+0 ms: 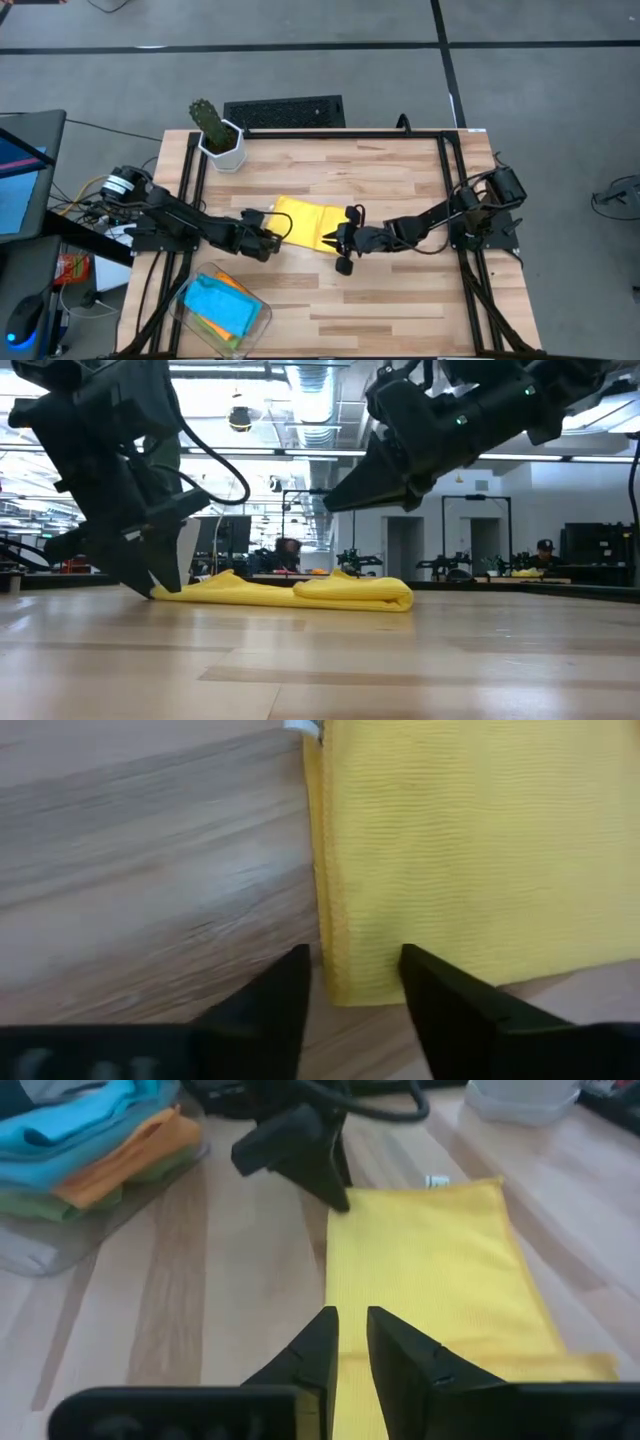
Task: Fold microfiber towels
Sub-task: Fold the yellow microfiber towel
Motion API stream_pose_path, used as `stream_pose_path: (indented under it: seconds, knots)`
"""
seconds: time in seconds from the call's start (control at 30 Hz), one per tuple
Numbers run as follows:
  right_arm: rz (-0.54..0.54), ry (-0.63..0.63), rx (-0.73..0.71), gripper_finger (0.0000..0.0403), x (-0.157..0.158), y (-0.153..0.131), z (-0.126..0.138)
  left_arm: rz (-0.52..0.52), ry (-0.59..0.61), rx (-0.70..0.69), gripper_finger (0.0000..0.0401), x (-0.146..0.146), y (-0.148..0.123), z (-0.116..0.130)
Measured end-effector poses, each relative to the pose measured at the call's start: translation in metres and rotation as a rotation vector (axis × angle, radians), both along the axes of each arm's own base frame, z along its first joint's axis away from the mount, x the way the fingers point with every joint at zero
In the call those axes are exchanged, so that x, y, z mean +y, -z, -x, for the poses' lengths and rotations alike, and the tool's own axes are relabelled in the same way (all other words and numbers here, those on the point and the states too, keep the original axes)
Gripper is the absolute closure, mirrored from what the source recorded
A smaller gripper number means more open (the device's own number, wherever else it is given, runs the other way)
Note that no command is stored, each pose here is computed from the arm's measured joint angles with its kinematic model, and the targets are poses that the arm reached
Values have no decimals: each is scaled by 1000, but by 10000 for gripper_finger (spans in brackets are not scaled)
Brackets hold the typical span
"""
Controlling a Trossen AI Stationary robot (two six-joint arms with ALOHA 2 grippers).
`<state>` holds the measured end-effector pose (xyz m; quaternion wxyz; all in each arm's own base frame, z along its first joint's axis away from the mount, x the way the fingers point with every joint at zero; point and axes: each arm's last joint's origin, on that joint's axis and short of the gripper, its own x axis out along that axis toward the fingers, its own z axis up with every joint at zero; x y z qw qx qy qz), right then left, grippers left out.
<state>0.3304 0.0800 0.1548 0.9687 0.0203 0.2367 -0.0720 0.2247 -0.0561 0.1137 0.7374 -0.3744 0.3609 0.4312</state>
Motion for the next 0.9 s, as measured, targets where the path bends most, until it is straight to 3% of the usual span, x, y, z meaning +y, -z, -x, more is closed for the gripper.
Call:
stream_pose_path:
  seconds: [0.13, 0.33, 0.43, 0.6, 0.9]
  knots:
    - [-2, 5, 22, 334, 0, 8, -1, 16, -4, -20, 315, 0, -4, 1]
    - [8, 0, 49, 382, 3, 45, -8, 45, -21, -64, 392, -1, -6, -2]
    - [6, -4, 41, 392, 5, 59, -12, 76, -15, -101, 394, -2, -7, -5]
    - [-20, 30, 72, 372, 0, 73, -13, 96, -16, -129, 395, -2, -8, -8]
    - [-26, 22, 113, 391, -4, 75, -12, 115, 7, -131, 397, 3, -18, -6]
